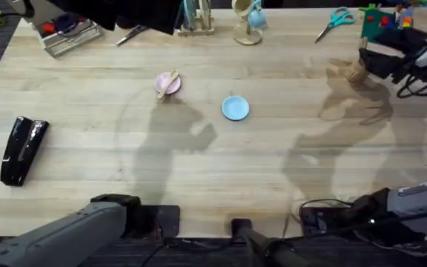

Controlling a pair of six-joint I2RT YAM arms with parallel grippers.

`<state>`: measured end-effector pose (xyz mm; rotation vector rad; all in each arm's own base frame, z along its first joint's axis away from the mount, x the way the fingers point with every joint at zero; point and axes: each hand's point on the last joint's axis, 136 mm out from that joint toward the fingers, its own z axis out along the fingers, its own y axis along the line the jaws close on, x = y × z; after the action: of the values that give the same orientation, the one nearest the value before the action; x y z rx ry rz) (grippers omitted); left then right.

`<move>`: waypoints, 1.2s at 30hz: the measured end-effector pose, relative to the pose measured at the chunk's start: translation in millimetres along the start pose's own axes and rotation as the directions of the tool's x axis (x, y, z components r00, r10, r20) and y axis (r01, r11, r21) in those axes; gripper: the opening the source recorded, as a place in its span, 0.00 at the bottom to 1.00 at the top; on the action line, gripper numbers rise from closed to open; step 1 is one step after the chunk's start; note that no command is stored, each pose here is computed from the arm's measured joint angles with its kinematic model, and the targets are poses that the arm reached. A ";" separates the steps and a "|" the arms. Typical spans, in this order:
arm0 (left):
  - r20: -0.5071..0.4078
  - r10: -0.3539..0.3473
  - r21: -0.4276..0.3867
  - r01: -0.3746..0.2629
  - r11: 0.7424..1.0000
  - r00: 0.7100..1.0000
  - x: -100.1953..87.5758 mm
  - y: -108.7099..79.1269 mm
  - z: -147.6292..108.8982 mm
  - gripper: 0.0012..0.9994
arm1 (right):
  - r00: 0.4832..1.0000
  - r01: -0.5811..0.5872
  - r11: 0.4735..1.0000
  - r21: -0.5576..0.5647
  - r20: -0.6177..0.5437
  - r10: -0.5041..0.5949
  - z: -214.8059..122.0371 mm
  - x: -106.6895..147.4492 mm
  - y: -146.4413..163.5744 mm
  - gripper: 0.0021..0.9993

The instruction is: Pick up a utensil and set it on the pink plate, then put the other utensil in the container.

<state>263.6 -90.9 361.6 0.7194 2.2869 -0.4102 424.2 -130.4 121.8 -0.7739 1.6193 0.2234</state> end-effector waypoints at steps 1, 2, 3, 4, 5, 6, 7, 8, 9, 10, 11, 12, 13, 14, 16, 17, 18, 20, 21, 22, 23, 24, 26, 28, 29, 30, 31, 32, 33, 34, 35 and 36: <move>0.000 0.000 0.000 0.000 1.000 1.000 0.1 0.0 0.0 0.99 | 1.000 -0.009 1.000 0.002 0.002 0.009 0.0 -2.1 -2.6 0.47; 0.000 0.000 0.000 0.000 1.000 1.000 0.1 0.0 0.0 0.99 | 1.000 -0.020 1.000 0.005 0.004 0.020 0.0 -3.8 -5.0 0.49; 0.000 0.000 0.000 0.000 1.000 1.000 0.1 0.0 0.0 0.99 | 0.999 -0.033 0.999 0.007 0.006 0.033 0.0 -6.1 -7.8 0.53; 0.000 0.000 0.000 0.000 1.000 1.000 0.1 0.0 0.0 0.99 | 0.997 -0.075 0.997 0.008 0.011 0.075 1.3 -10.6 -11.7 0.62; 0.000 0.000 0.000 0.000 1.000 1.000 0.0 0.1 0.0 0.99 | 0.996 -0.090 0.996 0.006 0.012 0.090 1.9 -11.2 -11.5 0.64; 0.000 0.000 0.000 0.000 1.000 1.000 0.1 0.0 0.0 0.99 | 0.994 -0.106 0.994 0.003 0.012 0.106 2.8 -12.1 -10.7 0.66; 0.000 0.000 0.000 0.000 1.000 1.000 0.0 0.0 0.0 0.99 | 0.993 -0.121 0.993 0.000 0.013 0.121 3.6 -13.0 -9.9 0.68; 0.000 0.000 0.000 0.000 1.000 1.000 0.1 0.0 0.0 0.99 | 0.991 -0.136 0.991 -0.002 0.012 0.136 4.4 -15.2 -9.3 0.70; 0.000 0.000 0.000 0.000 1.000 1.000 0.0 0.0 0.0 0.99 | 0.989 -0.149 0.989 -0.001 0.011 0.149 4.3 -18.2 -9.2 0.73; 0.000 0.000 0.000 0.000 1.000 1.000 0.1 0.0 0.0 0.99 | 0.987 -0.163 0.987 0.002 0.008 0.163 4.0 -22.2 -9.2 0.76; 0.000 0.000 0.000 0.000 1.000 1.000 0.1 0.0 0.0 0.99 | 0.984 -0.176 0.984 0.006 0.003 0.176 2.9 -27.6 -9.2 0.78; 0.000 0.000 0.000 0.000 1.000 1.000 0.0 0.1 0.0 0.99 | 0.981 -0.192 0.981 0.013 -0.005 0.192 1.0 -33.7 -8.9 0.81; 0.000 0.000 0.000 0.000 1.000 1.000 0.1 0.0 0.0 0.99 | 0.979 -0.203 0.979 0.020 -0.013 0.203 -1.2 -39.0 -8.6 0.84; 0.000 0.000 0.000 0.000 1.000 1.000 0.0 0.1 0.0 0.99 | 0.977 -0.212 0.977 0.030 -0.023 0.213 -3.5 -46.0 -8.2 0.87; 0.000 0.000 0.000 0.000 1.000 1.000 0.0 0.1 0.0 0.99 | 0.974 -0.220 0.974 0.053 -0.041 0.223 -8.3 -58.3 -7.7 0.92; 0.000 0.000 0.000 0.000 1.000 1.000 0.1 0.0 0.0 0.99 | 0.973 -0.222 0.973 0.064 -0.052 0.226 -10.4 -65.2 -6.5 0.96; 0.000 0.000 0.000 0.000 1.000 1.000 0.0 0.0 0.0 0.99 | 0.972 -0.224 0.972 0.073 -0.061 0.228 -11.9 -70.8 -5.2 0.98; 0.000 0.000 0.000 0.000 1.000 1.000 0.1 0.0 0.0 0.99 | 0.971 -0.219 0.972 0.086 -0.075 0.225 -14.0 -84.2 -1.3 0.99; 0.000 0.000 0.000 0.000 1.000 1.000 0.0 0.0 0.0 0.99 | 0.971 -0.217 0.972 0.091 -0.082 0.225 -14.8 -90.9 1.6 0.99; 0.000 0.000 0.000 0.000 1.000 1.000 0.1 0.0 0.0 0.99 | 0.970 -0.216 0.972 0.095 -0.088 0.225 -15.5 -97.1 4.4 0.99; 0.000 0.000 0.000 0.000 1.000 1.000 0.1 0.0 0.0 0.99 | 0.967 -0.225 0.968 0.114 -0.100 0.236 -17.3 -114.7 11.1 0.99; 0.000 0.000 0.000 0.000 1.000 1.000 0.0 0.0 0.0 0.99 | 0.964 -0.233 0.965 0.119 -0.103 0.246 -17.6 -119.0 13.1 0.99; 0.000 0.000 0.000 0.000 1.000 1.000 0.0 0.0 0.0 0.99 | 0.956 -0.259 0.957 0.132 -0.106 0.273 -18.7 -128.4 18.0 1.00; 0.000 0.000 0.000 0.000 1.000 1.000 0.0 0.0 0.0 0.99 | 0.945 -0.292 0.946 0.140 -0.109 0.308 -20.5 -135.1 23.3 1.00; 0.000 0.000 0.000 0.000 1.000 1.000 0.0 0.0 0.0 0.99 | 0.939 -0.309 0.940 0.141 -0.111 0.325 -21.6 -138.3 26.5 1.00; 0.000 0.000 0.000 0.000 1.000 1.000 0.1 0.0 0.0 0.99 | 0.932 -0.328 0.934 0.141 -0.113 0.344 -23.0 -142.2 30.7 1.00; 0.000 0.000 0.000 0.000 1.000 1.000 0.0 0.1 0.0 0.99 | 0.926 -0.342 0.929 0.143 -0.115 0.359 -24.8 -145.8 34.4 1.00; 0.000 0.000 0.000 0.000 1.000 1.000 0.0 0.0 0.0 0.99 | 0.922 -0.354 0.924 0.142 -0.115 0.371 -26.8 -150.7 39.0 1.00; 0.000 0.000 0.000 0.000 1.000 1.000 0.0 0.0 0.0 0.99 | 0.917 -0.365 0.920 0.142 -0.118 0.382 -29.3 -155.3 44.1 1.00; 0.000 0.000 0.000 0.000 1.000 1.000 0.0 0.0 0.0 0.99 | 0.910 -0.380 0.914 0.138 -0.122 0.397 -32.2 -160.5 51.0 1.00; 0.000 0.000 0.000 0.000 1.000 1.000 0.1 0.0 0.0 0.99 | 0.905 -0.390 0.911 0.136 -0.126 0.406 -34.6 -164.9 56.4 1.00; 0.000 0.000 0.000 0.000 1.000 1.000 0.0 0.0 0.0 1.00 | 0.899 -0.401 0.906 0.135 -0.132 0.418 -37.3 -169.1 61.9 1.00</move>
<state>263.5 -90.9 361.6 0.7194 2.2871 -0.4101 359.0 -44.6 270.8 -0.3668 1.9221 0.3825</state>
